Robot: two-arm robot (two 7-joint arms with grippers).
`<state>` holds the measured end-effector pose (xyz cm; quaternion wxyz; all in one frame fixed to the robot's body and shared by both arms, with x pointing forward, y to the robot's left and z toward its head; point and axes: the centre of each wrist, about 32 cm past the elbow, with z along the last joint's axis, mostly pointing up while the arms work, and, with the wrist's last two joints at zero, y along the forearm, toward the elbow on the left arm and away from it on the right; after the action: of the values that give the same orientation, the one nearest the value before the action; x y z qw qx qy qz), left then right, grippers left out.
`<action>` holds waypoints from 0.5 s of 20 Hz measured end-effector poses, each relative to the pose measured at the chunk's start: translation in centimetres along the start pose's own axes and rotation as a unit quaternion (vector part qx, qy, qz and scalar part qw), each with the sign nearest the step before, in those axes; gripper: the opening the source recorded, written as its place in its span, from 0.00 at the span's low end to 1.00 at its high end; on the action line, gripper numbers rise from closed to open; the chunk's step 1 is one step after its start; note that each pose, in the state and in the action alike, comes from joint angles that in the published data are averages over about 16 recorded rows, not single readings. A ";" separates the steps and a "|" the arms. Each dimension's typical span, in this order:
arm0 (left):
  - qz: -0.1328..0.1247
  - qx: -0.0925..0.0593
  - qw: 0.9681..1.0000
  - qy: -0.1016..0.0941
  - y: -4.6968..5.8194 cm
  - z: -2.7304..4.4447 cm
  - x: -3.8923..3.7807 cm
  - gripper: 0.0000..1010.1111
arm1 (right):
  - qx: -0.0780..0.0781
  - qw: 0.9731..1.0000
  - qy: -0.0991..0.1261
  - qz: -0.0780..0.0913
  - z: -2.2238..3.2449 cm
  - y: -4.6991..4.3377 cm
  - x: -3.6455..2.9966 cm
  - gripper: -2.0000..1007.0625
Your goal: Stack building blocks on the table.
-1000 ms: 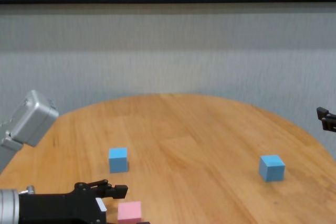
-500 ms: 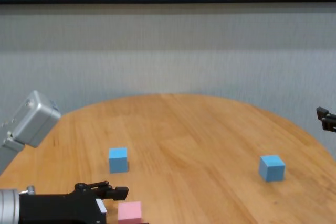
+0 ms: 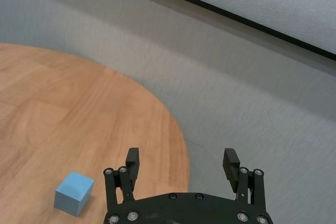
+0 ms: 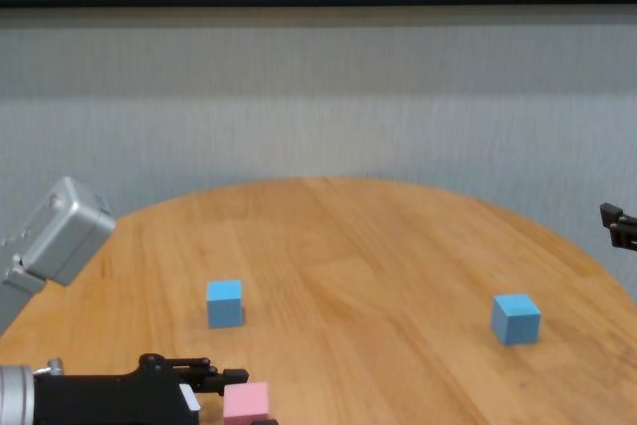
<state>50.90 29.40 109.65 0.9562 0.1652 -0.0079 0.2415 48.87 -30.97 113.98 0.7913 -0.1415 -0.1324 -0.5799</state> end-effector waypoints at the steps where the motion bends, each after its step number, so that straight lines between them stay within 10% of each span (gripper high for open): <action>1: 0.001 0.001 1.000 0.000 0.0 -0.01 -0.02 0.67 | 0.000 1.000 0.000 0.000 0.00 0.00 0.00 1.00; 10: 0.008 0.005 1.000 -0.002 0.4 -0.06 -0.17 0.45 | 0.000 1.000 0.000 0.000 0.00 0.00 0.00 1.00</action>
<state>50.56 29.67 109.69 0.9533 0.1708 -0.0101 0.2489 48.87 -30.97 113.98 0.7913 -0.1415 -0.1324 -0.5799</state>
